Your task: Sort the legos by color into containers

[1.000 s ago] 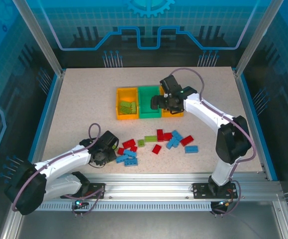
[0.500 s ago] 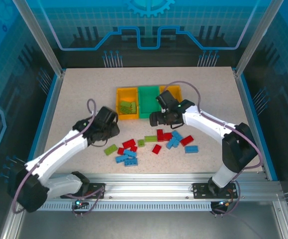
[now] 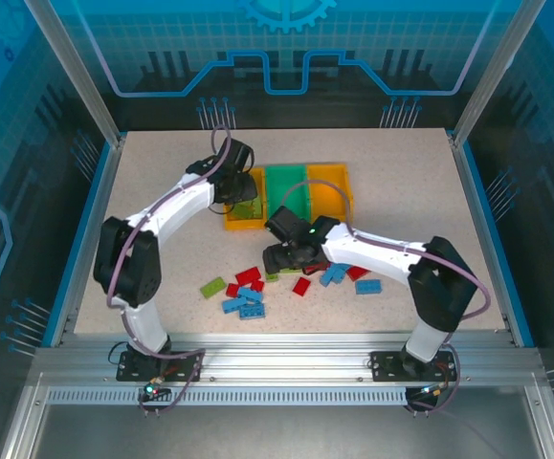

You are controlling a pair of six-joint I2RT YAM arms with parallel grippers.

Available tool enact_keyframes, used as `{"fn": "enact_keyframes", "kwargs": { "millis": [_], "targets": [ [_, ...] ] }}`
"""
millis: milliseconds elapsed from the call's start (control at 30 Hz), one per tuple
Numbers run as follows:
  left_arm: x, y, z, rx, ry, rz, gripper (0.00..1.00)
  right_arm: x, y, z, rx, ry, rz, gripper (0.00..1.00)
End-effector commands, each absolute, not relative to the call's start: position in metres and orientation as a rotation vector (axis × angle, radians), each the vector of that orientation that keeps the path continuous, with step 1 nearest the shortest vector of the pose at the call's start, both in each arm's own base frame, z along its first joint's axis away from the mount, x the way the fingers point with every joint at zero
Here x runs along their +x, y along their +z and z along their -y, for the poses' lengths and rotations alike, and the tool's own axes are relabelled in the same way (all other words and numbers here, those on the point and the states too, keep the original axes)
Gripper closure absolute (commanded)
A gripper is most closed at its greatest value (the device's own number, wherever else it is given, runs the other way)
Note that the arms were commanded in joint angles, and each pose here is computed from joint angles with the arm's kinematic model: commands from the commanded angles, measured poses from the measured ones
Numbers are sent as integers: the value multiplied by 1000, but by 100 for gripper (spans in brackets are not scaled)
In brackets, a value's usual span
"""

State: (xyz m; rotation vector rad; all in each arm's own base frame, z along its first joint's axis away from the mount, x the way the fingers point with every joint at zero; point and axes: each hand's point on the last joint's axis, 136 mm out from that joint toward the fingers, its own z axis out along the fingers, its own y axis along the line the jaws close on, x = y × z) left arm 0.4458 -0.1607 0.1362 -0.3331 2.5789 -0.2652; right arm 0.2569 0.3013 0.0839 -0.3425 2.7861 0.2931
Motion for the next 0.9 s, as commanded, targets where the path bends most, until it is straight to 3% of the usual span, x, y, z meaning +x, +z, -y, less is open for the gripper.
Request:
{"fn": "enact_keyframes", "kwargs": {
  "millis": [0,100,267,567,867],
  "targets": [
    [456,128,165,-253,-275,-2627,58,249,75,-305,-311,226,-2835,24],
    [461,122,166,-261,-277,-2634,53,244,67,-316,-323,233,-2853,27],
    [460,131,164,-273,-279,-2615,29,239,57,-329,-366,215,-2872,30],
    [424,175,141,-311,-280,-2494,1,236,42,-335,-391,157,-2907,36],
    [368,167,115,-327,-257,-2478,1,237,27,-338,-402,121,-2933,39]
  ]
}}
